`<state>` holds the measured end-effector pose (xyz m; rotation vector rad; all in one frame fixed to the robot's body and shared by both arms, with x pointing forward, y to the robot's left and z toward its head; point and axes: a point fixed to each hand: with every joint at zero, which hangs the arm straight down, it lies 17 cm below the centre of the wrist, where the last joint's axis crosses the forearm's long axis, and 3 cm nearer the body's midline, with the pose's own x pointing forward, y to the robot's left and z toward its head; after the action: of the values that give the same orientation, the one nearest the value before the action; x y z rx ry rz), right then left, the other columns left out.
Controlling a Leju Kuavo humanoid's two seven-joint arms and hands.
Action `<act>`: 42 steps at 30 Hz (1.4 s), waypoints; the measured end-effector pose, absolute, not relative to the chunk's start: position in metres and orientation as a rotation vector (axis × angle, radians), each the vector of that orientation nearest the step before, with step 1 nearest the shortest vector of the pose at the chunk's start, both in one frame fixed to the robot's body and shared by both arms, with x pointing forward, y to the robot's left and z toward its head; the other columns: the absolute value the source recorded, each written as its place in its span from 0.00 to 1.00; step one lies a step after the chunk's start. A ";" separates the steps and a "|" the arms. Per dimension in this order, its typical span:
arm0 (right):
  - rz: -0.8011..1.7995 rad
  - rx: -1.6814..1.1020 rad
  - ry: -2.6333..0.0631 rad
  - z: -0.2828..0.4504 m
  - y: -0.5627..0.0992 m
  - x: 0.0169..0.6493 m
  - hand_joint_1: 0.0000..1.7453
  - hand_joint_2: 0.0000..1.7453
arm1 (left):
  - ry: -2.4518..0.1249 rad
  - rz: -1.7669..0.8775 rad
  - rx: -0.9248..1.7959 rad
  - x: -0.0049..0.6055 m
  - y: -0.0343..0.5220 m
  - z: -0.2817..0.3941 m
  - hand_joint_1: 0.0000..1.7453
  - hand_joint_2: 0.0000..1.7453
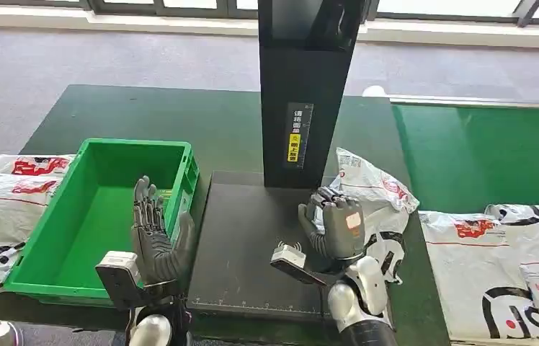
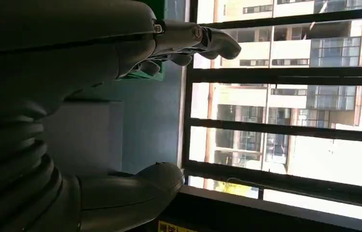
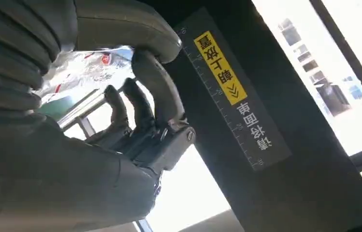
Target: Moved the parcel from conveyor to table for the left to box.
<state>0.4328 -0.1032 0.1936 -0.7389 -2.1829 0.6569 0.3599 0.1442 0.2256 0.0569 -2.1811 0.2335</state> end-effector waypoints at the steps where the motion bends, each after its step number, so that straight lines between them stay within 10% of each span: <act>1: 0.653 -0.743 -2.183 0.194 -0.104 0.433 0.00 1.00 | -2.181 0.234 0.057 0.360 0.144 0.226 0.00 1.00; 26: 0.600 -0.858 -2.144 0.187 -0.126 0.425 0.00 1.00 | -2.175 0.235 0.067 0.360 0.145 0.223 0.00 1.00; 27: 0.602 -0.858 -2.144 0.187 -0.126 0.425 0.00 0.00 | -2.175 0.236 0.066 0.360 0.145 0.224 0.00 1.00; 42: 0.633 -1.131 -1.901 0.159 -0.216 0.469 0.00 0.00 | -2.168 0.258 0.097 0.361 0.150 0.223 0.00 1.00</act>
<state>0.4691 -0.2156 0.1593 -1.1312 -1.9013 0.6326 0.3606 0.1503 0.2225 0.0974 -2.1683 0.2577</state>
